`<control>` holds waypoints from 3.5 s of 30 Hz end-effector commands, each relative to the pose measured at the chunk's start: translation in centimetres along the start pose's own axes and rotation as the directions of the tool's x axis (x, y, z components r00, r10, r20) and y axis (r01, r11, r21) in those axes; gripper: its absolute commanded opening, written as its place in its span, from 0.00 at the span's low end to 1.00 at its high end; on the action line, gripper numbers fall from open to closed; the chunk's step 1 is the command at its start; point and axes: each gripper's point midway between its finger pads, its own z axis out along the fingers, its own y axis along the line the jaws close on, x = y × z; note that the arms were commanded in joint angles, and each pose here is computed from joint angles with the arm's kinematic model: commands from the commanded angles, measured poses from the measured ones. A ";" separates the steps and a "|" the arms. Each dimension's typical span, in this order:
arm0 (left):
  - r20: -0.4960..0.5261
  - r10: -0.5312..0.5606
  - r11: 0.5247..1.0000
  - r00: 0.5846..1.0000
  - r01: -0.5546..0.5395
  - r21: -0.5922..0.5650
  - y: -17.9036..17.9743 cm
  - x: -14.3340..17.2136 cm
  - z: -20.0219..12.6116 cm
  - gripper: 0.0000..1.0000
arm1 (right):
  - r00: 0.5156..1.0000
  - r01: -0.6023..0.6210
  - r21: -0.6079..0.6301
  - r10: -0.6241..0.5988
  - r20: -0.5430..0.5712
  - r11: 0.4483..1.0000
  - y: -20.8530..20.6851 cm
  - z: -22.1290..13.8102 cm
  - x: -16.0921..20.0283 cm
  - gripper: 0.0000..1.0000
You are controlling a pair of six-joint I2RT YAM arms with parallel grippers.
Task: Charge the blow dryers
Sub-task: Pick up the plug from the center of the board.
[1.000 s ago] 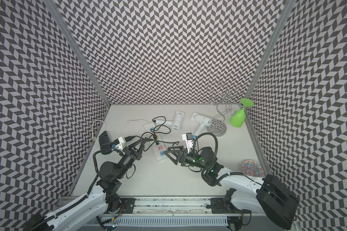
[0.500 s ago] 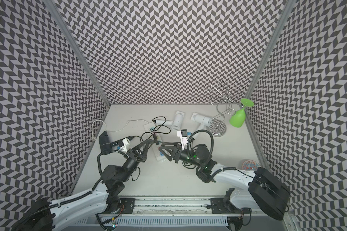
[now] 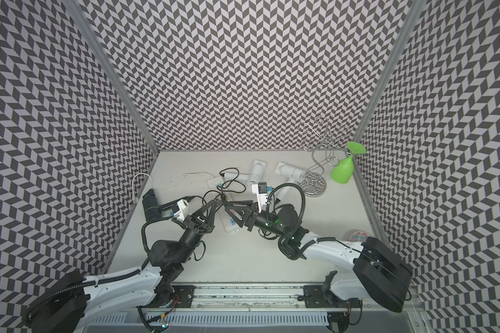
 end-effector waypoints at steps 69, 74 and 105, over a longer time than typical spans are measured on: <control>-0.138 0.139 0.989 0.981 -0.146 -0.037 0.4 3.0 -0.5 0.08 | 0.993 0.061 -0.118 -0.071 -0.089 0.991 4.8 0.9 -1.8 0.02; -0.106 0.155 0.987 0.982 -0.158 -0.025 0.1 2.1 -0.7 0.08 | 0.993 0.032 -0.136 -0.047 -0.111 0.990 4.9 0.5 -1.3 0.25; -0.124 0.165 0.986 0.978 -0.168 -0.013 0.2 2.3 -0.6 0.08 | 0.991 -0.038 -0.163 0.017 -0.130 0.986 4.0 -0.4 -0.4 0.00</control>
